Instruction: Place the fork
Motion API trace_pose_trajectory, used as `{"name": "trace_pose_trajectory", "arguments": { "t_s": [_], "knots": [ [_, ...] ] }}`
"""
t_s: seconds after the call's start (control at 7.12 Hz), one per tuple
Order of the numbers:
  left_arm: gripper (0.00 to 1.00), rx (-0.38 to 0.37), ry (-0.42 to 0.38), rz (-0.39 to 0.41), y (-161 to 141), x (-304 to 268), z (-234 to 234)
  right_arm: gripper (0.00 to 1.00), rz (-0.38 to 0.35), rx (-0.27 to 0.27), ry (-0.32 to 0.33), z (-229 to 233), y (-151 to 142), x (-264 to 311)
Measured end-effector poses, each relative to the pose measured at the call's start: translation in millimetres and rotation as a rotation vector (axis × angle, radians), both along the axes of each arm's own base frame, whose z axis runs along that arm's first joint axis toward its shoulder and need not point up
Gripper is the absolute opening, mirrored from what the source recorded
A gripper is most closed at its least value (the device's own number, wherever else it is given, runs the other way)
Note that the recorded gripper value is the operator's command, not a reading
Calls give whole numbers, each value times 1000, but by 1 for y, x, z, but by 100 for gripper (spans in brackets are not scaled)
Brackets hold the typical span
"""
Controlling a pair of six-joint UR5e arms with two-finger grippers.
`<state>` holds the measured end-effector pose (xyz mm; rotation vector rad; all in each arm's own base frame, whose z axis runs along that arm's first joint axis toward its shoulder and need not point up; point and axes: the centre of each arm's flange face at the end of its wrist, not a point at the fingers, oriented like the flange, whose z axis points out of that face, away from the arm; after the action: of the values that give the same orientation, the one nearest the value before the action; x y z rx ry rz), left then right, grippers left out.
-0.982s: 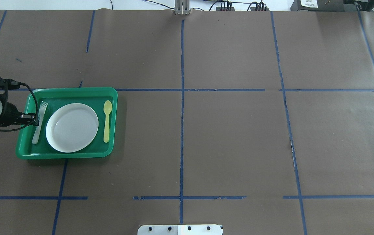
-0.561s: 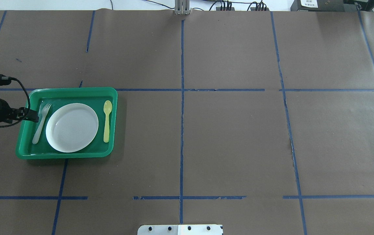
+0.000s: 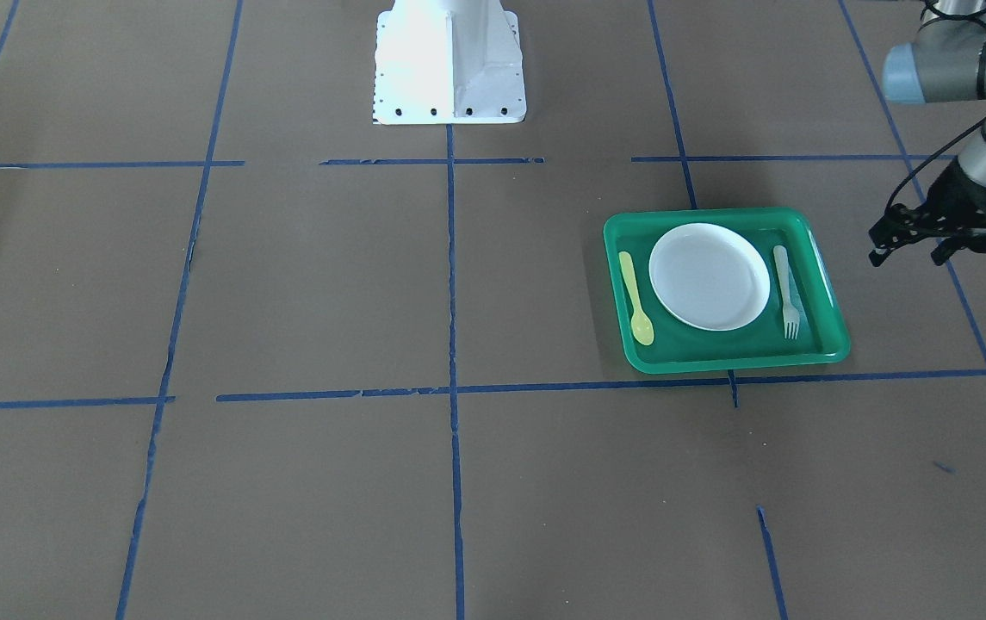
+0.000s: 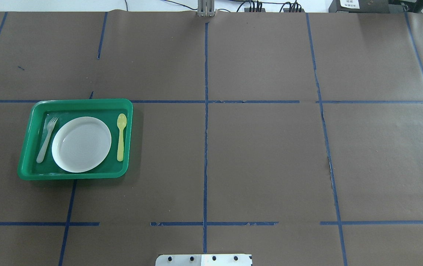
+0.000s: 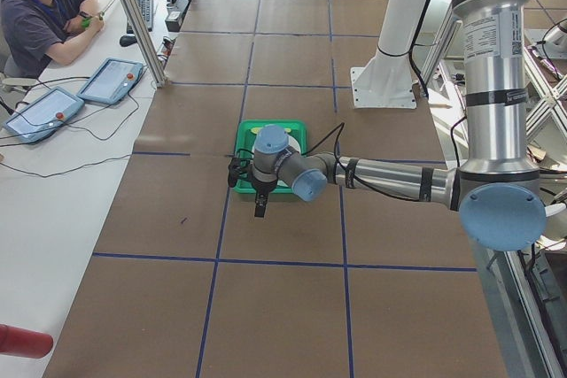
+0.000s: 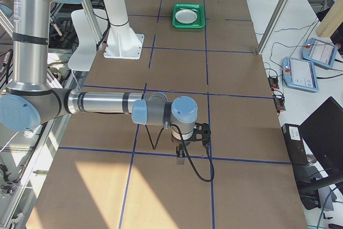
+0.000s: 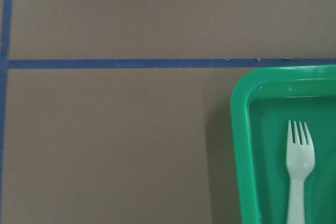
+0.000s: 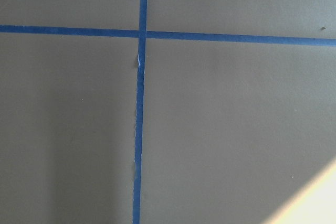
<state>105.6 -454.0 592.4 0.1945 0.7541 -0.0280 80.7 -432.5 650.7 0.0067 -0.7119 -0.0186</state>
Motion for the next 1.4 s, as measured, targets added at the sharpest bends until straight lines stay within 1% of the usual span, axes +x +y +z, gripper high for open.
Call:
{"name": "trace_pose_trajectory", "arguments": {
  "t_s": [0.14,0.28,0.42,0.56,0.84,1.4],
  "knots": [
    [100,11,-49,20,-4,-42,10,100,0,1,0,0,0,0],
    [100,0,-97,46,-12,-86,13,100,0,1,0,0,0,0],
    [100,-19,-116,62,-20,-125,10,100,0,1,0,0,0,0],
    [100,-42,-103,66,-21,-154,10,100,0,0,0,0,0,0],
    [100,-65,-64,76,-14,-173,18,100,0,0,0,0,0,0],
    [100,-69,-59,80,-16,-176,26,100,0,0,0,0,0,0]
  ]
}}
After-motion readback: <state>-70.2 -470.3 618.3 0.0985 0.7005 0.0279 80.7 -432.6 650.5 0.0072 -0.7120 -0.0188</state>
